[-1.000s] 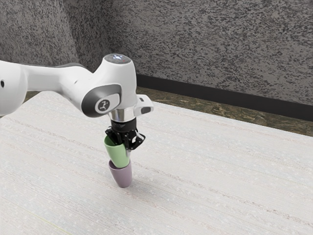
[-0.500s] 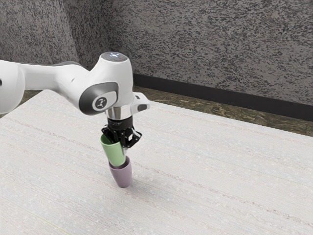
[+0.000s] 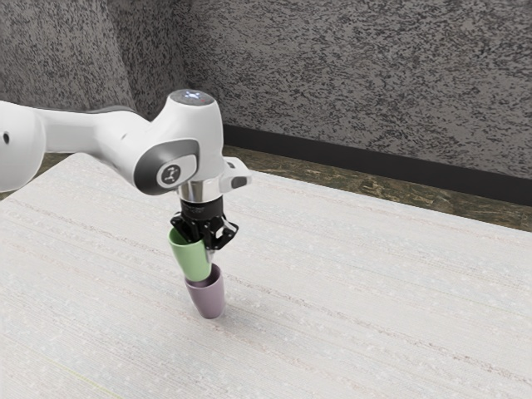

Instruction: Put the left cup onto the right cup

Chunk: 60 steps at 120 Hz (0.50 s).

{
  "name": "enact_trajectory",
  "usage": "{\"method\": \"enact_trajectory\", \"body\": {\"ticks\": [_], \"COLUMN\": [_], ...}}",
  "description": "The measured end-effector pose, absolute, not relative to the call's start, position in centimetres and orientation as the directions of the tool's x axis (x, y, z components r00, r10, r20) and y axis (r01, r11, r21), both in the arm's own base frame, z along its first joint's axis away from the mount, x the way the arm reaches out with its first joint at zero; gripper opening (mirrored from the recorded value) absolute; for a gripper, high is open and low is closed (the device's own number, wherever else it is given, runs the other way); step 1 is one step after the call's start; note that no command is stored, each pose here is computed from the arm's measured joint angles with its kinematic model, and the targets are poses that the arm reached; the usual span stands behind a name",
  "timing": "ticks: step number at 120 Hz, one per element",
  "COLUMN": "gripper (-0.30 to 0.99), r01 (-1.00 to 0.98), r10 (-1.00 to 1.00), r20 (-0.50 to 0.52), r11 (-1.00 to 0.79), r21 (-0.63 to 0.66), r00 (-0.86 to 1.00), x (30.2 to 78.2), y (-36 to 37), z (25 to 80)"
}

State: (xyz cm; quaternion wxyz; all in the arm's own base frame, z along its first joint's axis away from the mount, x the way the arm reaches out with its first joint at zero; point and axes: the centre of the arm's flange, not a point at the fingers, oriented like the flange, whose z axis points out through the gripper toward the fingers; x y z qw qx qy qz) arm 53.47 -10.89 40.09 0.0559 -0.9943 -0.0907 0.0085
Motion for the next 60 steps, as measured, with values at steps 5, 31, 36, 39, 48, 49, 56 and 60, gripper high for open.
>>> {"method": "enact_trajectory", "body": {"ticks": [5, 31, 36, 39, 48, 49, 56, 60], "gripper": [-0.09, -0.09, -0.09, -0.09, -0.09, -0.09, -0.09, -0.09], "r01": [0.177, 0.167, 0.168, 0.169, 0.171, 0.171, 0.173, 0.174], "r10": [0.179, 0.169, 0.170, 0.170, 0.173, 0.173, 0.175, 0.176], "r20": [-0.007, -0.006, -0.006, -0.006, -0.004, -0.004, -0.003, -0.003], "r11": [-0.978, -0.979, -0.979, -0.979, -0.979, -0.979, -0.978, -0.978], "r21": [-0.113, -0.114, -0.114, -0.114, -0.114, -0.115, -0.116, -0.116], "r00": [0.984, 0.986, 0.985, 0.985, 0.985, 0.985, 0.985, 0.984], "x": [53.48, 53.40, 53.41, 53.41, 53.44, 53.44, 53.48, 53.50], "y": [-11.06, -11.72, -11.71, -11.68, -11.54, -11.52, -11.40, -11.33], "z": [40.04, 39.93, 39.93, 39.96, 40.00, 40.00, 40.02, 40.04]}}
